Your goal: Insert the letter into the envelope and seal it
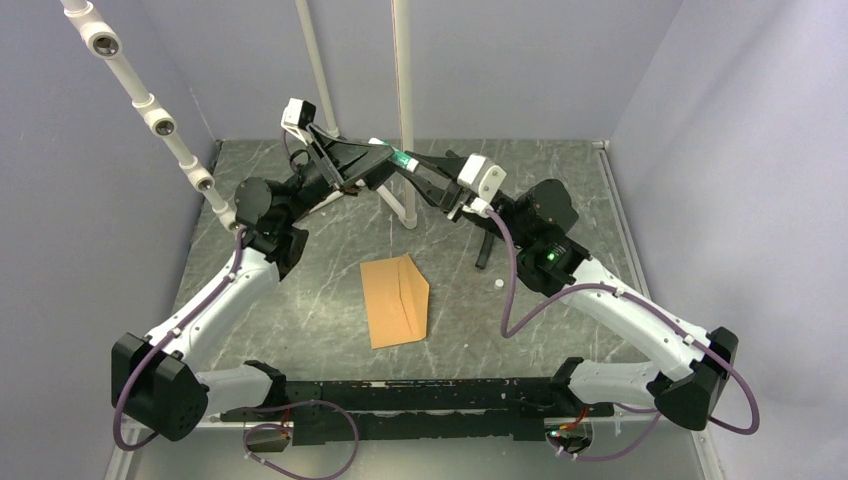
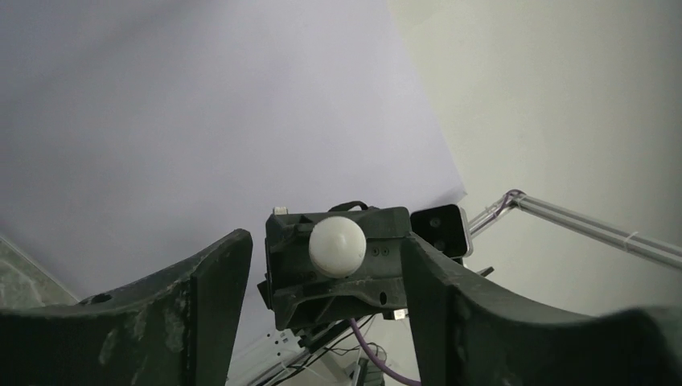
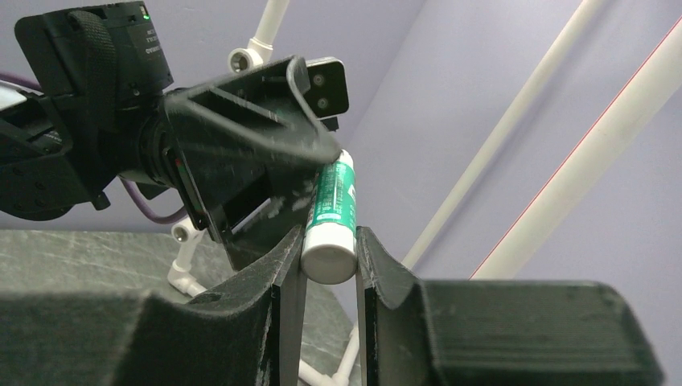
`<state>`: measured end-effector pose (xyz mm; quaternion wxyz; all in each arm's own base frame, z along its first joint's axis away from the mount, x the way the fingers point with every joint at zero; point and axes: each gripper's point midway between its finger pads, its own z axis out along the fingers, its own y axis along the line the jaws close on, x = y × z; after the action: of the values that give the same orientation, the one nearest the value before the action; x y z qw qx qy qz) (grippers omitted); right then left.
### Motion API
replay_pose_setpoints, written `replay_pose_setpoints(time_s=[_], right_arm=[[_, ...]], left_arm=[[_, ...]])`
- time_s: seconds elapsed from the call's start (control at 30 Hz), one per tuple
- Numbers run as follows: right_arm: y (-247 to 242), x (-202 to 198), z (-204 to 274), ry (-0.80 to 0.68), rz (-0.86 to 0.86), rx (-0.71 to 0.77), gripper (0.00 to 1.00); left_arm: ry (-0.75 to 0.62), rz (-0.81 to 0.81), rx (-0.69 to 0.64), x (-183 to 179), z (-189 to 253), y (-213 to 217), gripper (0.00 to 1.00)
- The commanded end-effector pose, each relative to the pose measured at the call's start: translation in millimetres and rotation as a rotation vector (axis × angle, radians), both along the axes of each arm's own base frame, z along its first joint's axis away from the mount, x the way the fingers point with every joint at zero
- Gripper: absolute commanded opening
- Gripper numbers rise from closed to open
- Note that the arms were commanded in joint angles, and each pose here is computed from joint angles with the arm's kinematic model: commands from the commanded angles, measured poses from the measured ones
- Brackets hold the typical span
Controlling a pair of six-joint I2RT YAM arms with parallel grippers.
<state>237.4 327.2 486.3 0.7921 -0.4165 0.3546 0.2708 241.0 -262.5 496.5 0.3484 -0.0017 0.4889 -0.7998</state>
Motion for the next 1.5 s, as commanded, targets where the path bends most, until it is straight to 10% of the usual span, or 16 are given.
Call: replay_pose_setpoints(time_s=[0.0,0.37,0.87,1.1,1.47], right_arm=[[-17.2,-14.8,19.9,-0.022,0.009,0.072,0.03],[-31.3,-17.1,-1.8,0.085,-0.015,0.007,0.01],[-26.9,-20.0,10.1,0.084,0.054,0.066,0.01],[-24.9,-17.5,-1.3,0.098,0.059,0.043,0.01],[-29.3,-18.1,-7.0,0.118,0.136,0.000,0.01]], left_arm=[[-0.058,0.026,0.008,-11.6,6.8,5.2,0.78],[-0.012,0.015,0.144,-8.4,8.3,20.6,0.86],[0.165,-0.217,0.200,-17.5,2.7,8.3,0.73],[0.142,-0.230,0.195,-19.1,10.7,8.3,0.48],[0.160,-0.243,0.234,-16.4,-0.2,5.2,0.45]])
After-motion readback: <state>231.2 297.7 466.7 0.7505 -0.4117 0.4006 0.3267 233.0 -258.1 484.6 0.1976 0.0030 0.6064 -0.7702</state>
